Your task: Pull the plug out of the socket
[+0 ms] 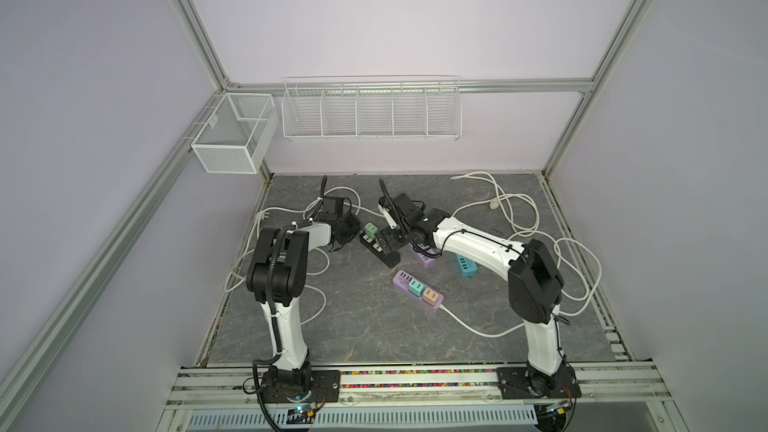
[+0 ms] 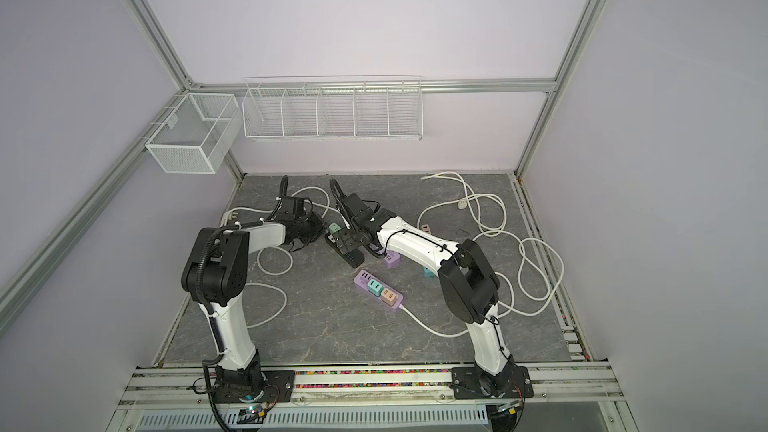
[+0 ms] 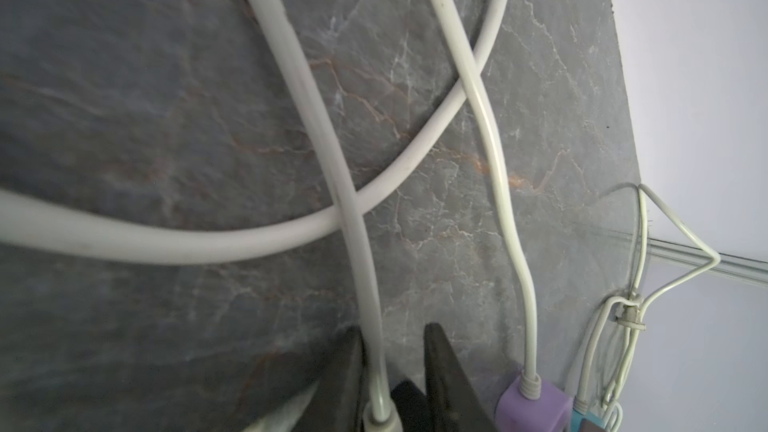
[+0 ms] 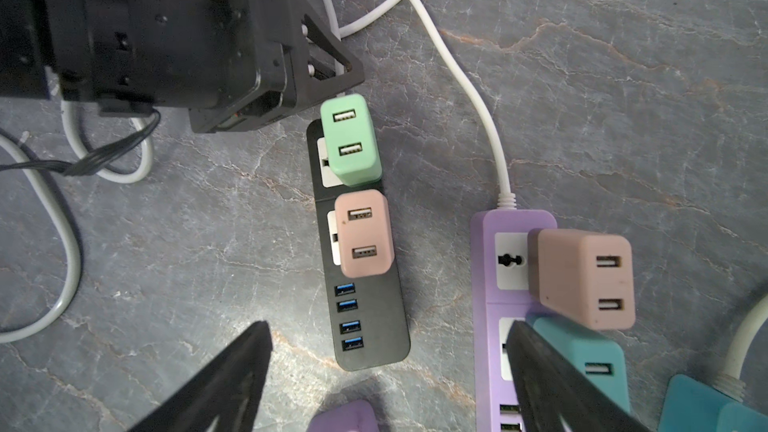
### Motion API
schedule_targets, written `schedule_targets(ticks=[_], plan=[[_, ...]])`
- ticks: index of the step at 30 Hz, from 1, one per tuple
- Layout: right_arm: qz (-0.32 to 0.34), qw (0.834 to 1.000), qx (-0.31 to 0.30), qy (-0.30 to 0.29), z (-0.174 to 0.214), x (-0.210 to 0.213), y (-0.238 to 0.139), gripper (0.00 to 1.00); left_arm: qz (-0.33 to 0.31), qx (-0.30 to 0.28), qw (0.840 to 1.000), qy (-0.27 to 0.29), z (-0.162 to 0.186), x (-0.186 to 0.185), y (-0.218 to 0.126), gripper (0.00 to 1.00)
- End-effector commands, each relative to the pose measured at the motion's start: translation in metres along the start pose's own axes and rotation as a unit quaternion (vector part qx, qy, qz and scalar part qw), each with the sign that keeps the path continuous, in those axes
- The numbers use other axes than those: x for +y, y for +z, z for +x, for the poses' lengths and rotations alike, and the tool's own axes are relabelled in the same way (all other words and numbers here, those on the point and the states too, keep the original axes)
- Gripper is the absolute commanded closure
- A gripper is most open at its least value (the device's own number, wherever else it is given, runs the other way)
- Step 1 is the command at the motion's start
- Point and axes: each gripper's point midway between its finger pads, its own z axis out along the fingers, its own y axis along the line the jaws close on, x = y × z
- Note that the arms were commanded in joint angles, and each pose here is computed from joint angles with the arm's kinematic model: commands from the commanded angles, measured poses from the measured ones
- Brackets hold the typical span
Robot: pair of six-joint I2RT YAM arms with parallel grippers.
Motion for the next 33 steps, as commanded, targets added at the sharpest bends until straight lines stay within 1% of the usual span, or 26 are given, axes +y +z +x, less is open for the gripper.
schedule_targets(ticks=[1, 4, 8, 12, 15, 18, 23, 26, 28, 31, 33], plan=[[-0.005, 1.0, -0.016, 0.0, -0.006, -0.003, -0.013, 0.09, -0.005, 0.024, 1.0, -0.004, 0.022, 0.007, 0.002, 0.73], [-0.008, 1.0, -0.013, -0.002, -0.003, -0.004, -0.011, 0.09, -0.004, 0.034, 0.999, 0.003, 0.038, 0.007, -0.004, 0.73], [-0.016, 1.0, -0.007, -0.006, 0.001, -0.003, -0.01, 0.09, 0.008, 0.033, 0.999, -0.002, 0.051, 0.007, -0.015, 0.73], [-0.031, 0.999, -0.002, -0.008, 0.004, 0.003, -0.007, 0.11, 0.02, 0.033, 0.999, -0.003, 0.057, 0.002, -0.022, 0.73], [-0.03, 1.0, 0.0, -0.009, 0.006, 0.002, -0.005, 0.11, 0.031, 0.034, 0.999, -0.011, 0.063, -0.001, -0.024, 0.73], [-0.041, 0.999, 0.002, -0.017, 0.007, 0.006, -0.004, 0.12, 0.032, 0.018, 0.999, -0.017, 0.06, 0.001, -0.03, 0.74], [-0.057, 0.998, 0.003, -0.034, 0.007, 0.011, -0.005, 0.13, 0.031, -0.006, 1.0, 0.001, 0.046, -0.011, -0.05, 0.73], [-0.061, 0.997, 0.008, -0.047, 0.011, 0.011, -0.006, 0.13, 0.021, -0.025, 0.999, 0.004, 0.043, -0.008, -0.062, 0.72], [-0.066, 0.996, 0.01, -0.057, 0.013, 0.012, -0.007, 0.14, 0.024, -0.031, 0.999, 0.001, 0.045, -0.006, -0.07, 0.69], [-0.071, 0.995, 0.013, -0.076, 0.015, 0.011, -0.006, 0.14, 0.047, -0.034, 0.998, -0.014, 0.054, -0.008, -0.079, 0.69], [-0.075, 0.994, 0.016, -0.083, 0.017, 0.009, -0.005, 0.16, 0.057, -0.032, 0.998, -0.012, 0.064, -0.012, -0.084, 0.69]])
